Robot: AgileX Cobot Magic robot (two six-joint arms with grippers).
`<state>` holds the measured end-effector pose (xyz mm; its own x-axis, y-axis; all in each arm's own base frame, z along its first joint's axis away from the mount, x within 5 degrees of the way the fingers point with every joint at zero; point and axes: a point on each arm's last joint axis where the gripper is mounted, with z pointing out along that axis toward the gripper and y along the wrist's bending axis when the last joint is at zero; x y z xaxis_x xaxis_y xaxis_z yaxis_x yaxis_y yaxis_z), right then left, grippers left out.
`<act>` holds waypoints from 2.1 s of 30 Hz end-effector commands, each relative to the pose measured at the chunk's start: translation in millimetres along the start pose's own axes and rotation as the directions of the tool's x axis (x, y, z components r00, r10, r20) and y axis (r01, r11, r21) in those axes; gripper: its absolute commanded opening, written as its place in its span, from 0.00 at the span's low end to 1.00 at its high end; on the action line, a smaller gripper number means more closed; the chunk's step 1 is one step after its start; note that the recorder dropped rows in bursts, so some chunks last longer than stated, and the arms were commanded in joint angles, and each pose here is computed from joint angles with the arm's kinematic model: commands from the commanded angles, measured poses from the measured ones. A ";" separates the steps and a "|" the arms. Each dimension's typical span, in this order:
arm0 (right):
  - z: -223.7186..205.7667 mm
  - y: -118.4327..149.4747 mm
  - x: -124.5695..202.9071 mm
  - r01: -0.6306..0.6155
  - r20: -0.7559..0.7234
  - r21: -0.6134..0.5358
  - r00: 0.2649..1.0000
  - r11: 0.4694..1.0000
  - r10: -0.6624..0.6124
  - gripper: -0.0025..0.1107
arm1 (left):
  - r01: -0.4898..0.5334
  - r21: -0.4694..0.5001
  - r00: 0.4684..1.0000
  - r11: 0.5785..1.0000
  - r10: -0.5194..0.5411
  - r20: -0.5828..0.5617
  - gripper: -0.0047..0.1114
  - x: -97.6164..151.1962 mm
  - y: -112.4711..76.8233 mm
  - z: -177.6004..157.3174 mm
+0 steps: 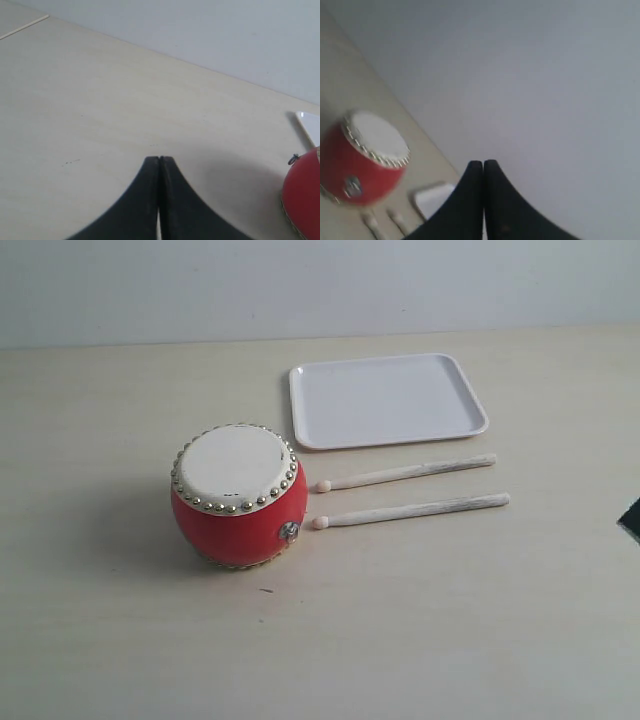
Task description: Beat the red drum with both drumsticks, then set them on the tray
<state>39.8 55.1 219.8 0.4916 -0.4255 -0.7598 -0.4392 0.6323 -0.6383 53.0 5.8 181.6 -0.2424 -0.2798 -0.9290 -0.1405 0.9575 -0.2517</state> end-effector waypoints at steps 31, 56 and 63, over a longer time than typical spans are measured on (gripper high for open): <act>176.2 -127.9 65.2 -0.670 -0.944 -0.092 0.294 0.736 0.149 0.02 | 0.001 0.001 1.000 1.000 -0.001 0.008 0.04 0.3 0.1 0.1; 214.5 -136.4 62.5 -0.632 -0.766 -0.157 0.563 0.759 0.310 0.02 | 0.001 0.001 1.000 1.000 -0.001 0.008 0.04 0.3 0.1 0.1; 206.5 -108.5 143.2 -0.502 -0.863 -0.452 0.457 0.737 -0.218 0.02 | 0.001 0.001 1.000 1.000 -0.001 0.008 0.04 0.3 0.1 0.1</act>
<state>308.1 68.9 234.4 -0.3662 -0.7959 -0.4821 -0.8580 0.4894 -0.1561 53.0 5.8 181.6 -0.2424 -0.2798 -0.9290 -0.1405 0.9575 -0.2517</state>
